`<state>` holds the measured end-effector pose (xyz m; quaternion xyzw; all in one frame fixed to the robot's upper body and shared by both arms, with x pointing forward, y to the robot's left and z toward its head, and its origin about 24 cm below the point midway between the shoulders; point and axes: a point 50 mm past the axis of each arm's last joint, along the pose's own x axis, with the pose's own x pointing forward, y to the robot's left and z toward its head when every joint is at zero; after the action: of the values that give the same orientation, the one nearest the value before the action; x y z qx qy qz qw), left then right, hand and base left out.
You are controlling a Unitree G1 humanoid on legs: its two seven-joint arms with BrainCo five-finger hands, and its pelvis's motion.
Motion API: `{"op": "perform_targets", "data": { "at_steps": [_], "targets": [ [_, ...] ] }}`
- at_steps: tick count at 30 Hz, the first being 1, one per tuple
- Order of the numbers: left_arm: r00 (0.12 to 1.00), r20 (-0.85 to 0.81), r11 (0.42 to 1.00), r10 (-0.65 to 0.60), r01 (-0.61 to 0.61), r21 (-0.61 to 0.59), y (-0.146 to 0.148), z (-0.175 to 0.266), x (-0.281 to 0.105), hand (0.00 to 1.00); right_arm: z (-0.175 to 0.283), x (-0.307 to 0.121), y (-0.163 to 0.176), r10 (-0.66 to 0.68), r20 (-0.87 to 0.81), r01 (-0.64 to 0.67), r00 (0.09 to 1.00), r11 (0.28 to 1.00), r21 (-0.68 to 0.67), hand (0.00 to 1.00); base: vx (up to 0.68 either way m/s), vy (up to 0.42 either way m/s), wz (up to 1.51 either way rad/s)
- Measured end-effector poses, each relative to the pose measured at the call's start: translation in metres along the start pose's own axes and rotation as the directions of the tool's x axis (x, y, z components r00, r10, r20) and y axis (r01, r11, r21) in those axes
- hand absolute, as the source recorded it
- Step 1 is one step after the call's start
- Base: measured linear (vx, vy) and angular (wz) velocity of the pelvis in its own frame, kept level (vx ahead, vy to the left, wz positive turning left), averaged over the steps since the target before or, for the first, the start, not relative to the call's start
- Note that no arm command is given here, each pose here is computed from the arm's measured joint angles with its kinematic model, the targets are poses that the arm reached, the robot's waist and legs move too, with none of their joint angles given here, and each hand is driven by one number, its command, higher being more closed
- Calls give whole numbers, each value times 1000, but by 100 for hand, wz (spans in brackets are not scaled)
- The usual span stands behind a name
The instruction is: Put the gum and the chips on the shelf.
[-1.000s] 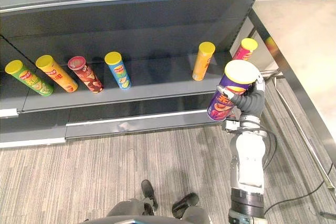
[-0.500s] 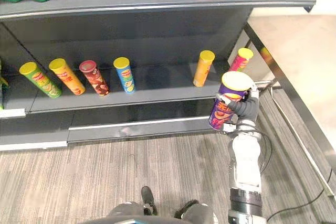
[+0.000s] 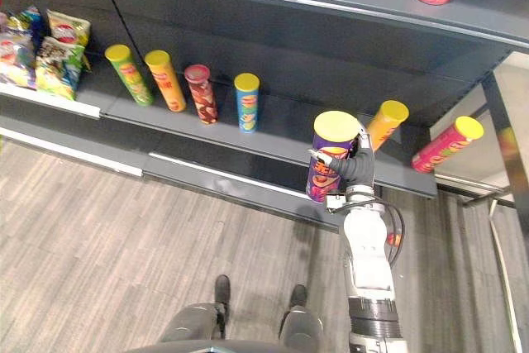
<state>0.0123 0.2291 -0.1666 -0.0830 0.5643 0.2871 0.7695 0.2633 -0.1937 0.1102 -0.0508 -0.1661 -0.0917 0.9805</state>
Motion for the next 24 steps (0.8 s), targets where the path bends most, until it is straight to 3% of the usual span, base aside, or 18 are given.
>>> {"op": "perform_targets", "data": {
  "at_steps": [9, 18, 24],
  "targets": [
    [999, 38, 999, -6, 7, -32, -10, 15, 3, 0, -5, -11, 6, 39, -29, -39, 999, 999, 11, 100, 88, -121, 6],
    [997, 80, 999, -11, 14, -34, -21, 34, 5, 0, 13, -8, 45, 181, 61, -183, 982, 983, 30, 100, -4, 10, 9],
    [994, 103, 1000, -18, 19, -10, -31, 43, 6, 0, 40, 22, 64, 89, 176, -109, 980, 988, 108, 100, -17, 16, 9]
  ]
}}
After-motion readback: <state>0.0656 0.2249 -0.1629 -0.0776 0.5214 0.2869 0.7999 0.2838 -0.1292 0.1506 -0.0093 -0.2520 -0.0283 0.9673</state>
